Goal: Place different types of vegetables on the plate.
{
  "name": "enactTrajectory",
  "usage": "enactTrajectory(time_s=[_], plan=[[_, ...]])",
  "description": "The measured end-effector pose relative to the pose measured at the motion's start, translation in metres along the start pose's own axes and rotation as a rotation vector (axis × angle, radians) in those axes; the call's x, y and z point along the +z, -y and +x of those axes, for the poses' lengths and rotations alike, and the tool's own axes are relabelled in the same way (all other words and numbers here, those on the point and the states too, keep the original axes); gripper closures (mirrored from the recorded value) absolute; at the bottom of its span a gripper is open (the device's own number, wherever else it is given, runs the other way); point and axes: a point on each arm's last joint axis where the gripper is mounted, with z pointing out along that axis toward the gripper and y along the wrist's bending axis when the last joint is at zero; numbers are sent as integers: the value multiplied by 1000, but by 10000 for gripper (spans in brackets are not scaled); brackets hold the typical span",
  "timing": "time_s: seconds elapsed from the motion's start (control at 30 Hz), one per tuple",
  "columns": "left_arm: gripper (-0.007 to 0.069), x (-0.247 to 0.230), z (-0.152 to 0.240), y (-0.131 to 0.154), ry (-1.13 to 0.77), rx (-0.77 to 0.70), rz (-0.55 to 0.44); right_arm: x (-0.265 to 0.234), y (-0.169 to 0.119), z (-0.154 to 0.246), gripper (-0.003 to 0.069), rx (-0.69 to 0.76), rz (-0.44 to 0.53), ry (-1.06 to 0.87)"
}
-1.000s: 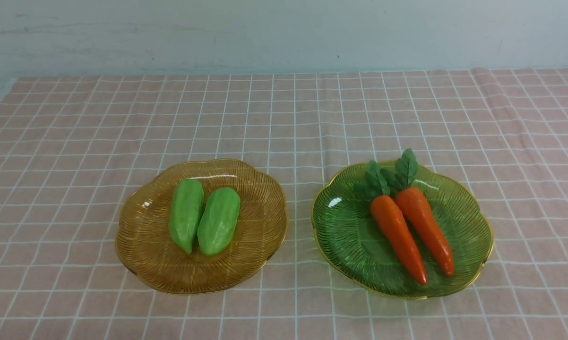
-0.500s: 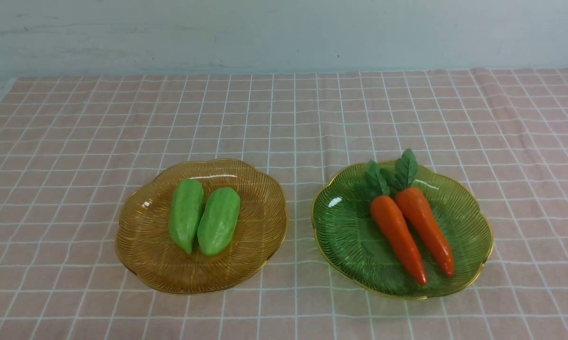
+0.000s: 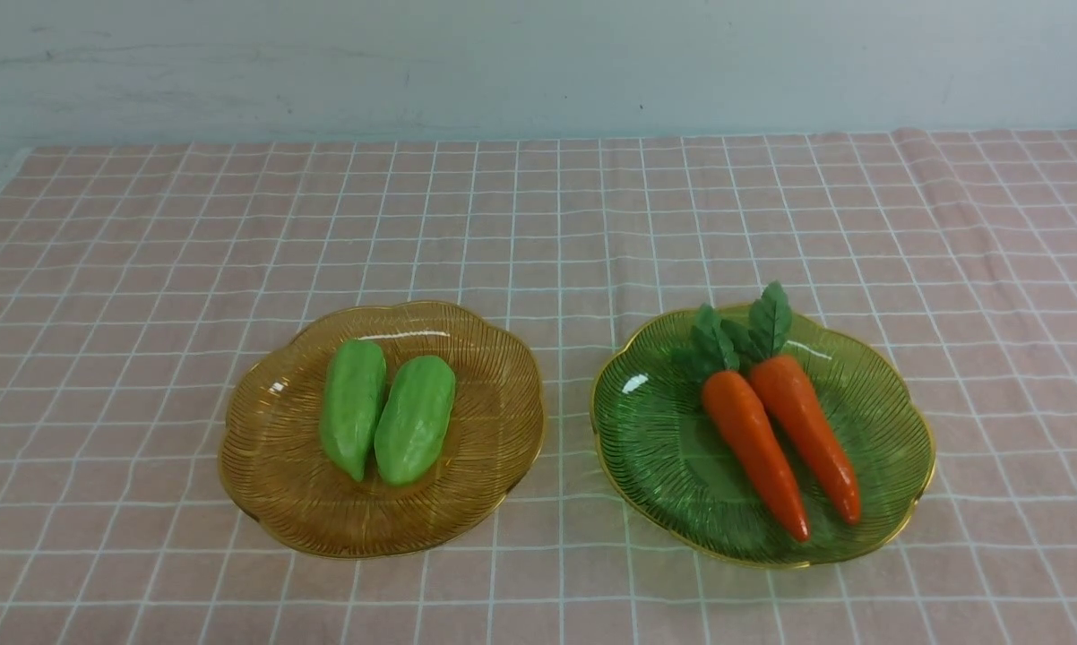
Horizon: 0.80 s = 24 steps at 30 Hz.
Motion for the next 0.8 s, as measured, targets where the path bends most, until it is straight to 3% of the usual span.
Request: enactTrajectory(time_s=[0.2,0.4,0.8], plan=[[628,0,0,0,0,0,0,1,3,54,642,-91,87,-254],[628,0,0,0,2,0,0,-9,6,117,642,-75,150,-487],[628,0,0,0,2,0,0,-11,6,121,642,-62,152,-519]])
